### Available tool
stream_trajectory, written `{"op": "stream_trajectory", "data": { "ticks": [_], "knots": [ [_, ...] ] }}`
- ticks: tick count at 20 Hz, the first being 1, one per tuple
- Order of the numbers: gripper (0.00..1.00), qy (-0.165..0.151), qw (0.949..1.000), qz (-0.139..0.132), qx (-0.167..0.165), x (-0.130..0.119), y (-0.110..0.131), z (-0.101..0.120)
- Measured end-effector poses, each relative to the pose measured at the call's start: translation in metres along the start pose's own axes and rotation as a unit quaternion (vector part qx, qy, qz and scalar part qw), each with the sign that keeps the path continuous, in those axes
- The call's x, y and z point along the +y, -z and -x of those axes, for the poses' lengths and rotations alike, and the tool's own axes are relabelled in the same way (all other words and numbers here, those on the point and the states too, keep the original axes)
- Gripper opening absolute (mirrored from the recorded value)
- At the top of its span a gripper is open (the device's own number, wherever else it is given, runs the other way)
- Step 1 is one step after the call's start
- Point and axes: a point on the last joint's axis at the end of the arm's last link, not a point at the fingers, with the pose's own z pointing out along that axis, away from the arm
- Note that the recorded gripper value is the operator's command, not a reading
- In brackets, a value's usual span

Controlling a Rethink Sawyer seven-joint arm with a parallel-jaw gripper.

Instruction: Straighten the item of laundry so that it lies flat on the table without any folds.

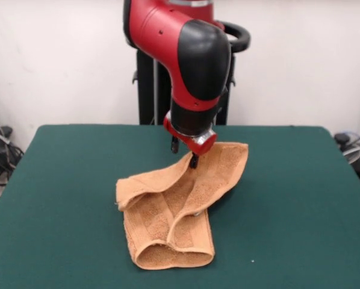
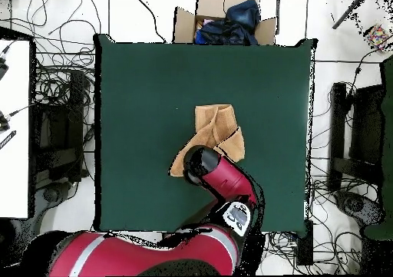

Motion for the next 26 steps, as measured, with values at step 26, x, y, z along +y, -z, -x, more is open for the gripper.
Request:
{"op": "stream_trajectory", "data": {
  "ticks": [26],
  "knots": [
    [1.0, -0.056, 0.9958, 0.007, -0.072, -0.05, -0.006, 0.041]
  ]
}}
